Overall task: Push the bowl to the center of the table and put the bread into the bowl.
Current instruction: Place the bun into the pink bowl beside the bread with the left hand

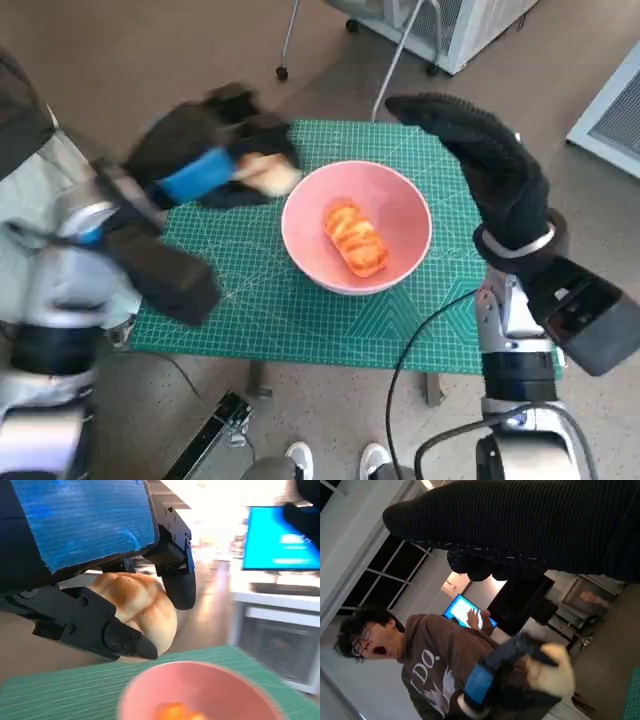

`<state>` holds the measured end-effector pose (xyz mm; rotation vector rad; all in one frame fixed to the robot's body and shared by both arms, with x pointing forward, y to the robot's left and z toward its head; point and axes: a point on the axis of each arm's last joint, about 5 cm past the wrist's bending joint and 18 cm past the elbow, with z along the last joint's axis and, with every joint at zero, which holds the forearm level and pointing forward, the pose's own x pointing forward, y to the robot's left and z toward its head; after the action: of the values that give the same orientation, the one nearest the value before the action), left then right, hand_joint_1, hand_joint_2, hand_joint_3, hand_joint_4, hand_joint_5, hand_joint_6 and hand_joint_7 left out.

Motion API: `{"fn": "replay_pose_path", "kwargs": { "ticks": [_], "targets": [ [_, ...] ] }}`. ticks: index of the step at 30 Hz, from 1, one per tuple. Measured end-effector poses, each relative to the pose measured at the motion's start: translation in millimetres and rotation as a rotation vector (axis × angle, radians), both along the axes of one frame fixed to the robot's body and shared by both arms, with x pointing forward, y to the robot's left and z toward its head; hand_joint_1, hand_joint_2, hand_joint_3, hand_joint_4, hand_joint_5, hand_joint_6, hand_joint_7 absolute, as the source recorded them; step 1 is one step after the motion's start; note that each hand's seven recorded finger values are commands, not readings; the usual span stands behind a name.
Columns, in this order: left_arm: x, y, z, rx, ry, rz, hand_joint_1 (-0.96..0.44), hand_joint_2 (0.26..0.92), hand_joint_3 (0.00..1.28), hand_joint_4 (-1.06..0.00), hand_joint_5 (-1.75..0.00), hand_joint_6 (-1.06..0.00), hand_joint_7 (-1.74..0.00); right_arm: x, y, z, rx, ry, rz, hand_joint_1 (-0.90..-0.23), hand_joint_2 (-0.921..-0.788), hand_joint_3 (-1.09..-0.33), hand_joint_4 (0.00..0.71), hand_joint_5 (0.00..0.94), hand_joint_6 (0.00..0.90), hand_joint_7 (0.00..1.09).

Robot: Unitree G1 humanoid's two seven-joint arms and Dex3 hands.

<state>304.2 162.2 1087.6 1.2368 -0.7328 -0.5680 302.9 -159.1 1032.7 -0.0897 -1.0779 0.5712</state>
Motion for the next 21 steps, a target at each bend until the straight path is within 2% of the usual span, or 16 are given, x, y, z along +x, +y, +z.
{"fn": "replay_pose_path", "kwargs": {
  "ticks": [4, 6, 9, 10, 11, 12, 14, 16, 19, 21],
  "targets": [
    [9.1, -16, -6, 0.011, 0.040, -0.043, 0.00, 0.920, 0.15, -0.56, -1.36, -0.57, -1.17, 0.0, 0.1, -0.1, 0.000, 0.000, 0.000, -0.712, -0.921, -0.768, 0.000, 0.512, -0.001, 0.81],
    [12.8, -22, -10, 0.018, 0.067, -0.057, 0.00, 0.921, 0.18, -0.55, -1.37, -0.52, -1.22, 0.0, 0.0, -0.1, 0.000, -0.001, 0.000, -0.712, -0.921, -0.767, -0.001, 0.513, -0.001, 0.81],
    [17.3, -29, -17, 0.030, 0.110, -0.066, 0.00, 0.921, 0.26, -0.46, -1.41, -0.42, -1.37, -0.1, -0.7, 0.2, -0.001, -0.002, -0.002, -0.711, -0.921, -0.767, -0.001, 0.514, -0.001, 0.80],
    [18.5, -31, -19, 0.039, 0.125, -0.067, -0.12, 0.921, 0.30, -0.38, -1.18, -0.39, -1.44, -0.1, -0.7, 0.3, -0.001, -0.002, -0.002, -0.713, -0.921, -0.766, -0.001, 0.514, -0.001, 0.80],
    [19.2, -32, -22, 0.047, 0.139, -0.066, -0.11, 0.891, 0.28, -0.33, -0.92, -0.34, -1.22, -0.2, -0.7, 0.4, -0.001, -0.003, -0.002, -0.715, -0.921, -0.765, -0.001, 0.514, -0.001, 0.80],
    [19.9, -33, -23, 0.061, 0.155, -0.060, -0.10, 0.887, 0.27, -0.33, -0.80, -0.34, -1.11, -0.2, -0.9, 0.5, -0.001, -0.003, -0.003, -0.716, -0.921, -0.765, -0.001, 0.514, -0.001, 0.80],
    [21.3, -35, -27, 0.098, 0.188, -0.043, -0.09, 0.896, 0.17, -0.35, -0.42, -0.32, -0.82, -0.5, -1.2, 1.3, -0.002, -0.005, -0.003, -0.718, -0.921, -0.763, -0.001, 0.514, -0.001, 0.80],
    [22.5, -35, -30, 0.127, 0.220, -0.023, -0.09, 0.895, 0.11, -0.34, -0.24, -0.29, -0.70, -0.7, -1.6, 2.1, -0.002, -0.008, -0.003, -0.718, -0.921, -0.759, -0.001, 0.514, -0.001, 0.80],
    [23.9, -36, -33, 0.175, 0.261, 0.018, -0.11, 0.886, 0.05, -0.33, -0.10, -0.26, -0.58, -1.1, -3.0, 2.5, -0.001, -0.010, -0.006, -0.718, -0.921, -0.755, -0.001, 0.515, -0.001, 0.80],
    [24.8, -36, -34, 0.206, 0.294, 0.045, -0.12, 0.884, 0.04, -0.33, -0.06, -0.25, -0.54, -1.3, -3.9, 2.7, -0.001, -0.009, -0.009, -0.718, -0.921, -0.754, 0.000, 0.516, -0.001, 0.80]
  ]
}}
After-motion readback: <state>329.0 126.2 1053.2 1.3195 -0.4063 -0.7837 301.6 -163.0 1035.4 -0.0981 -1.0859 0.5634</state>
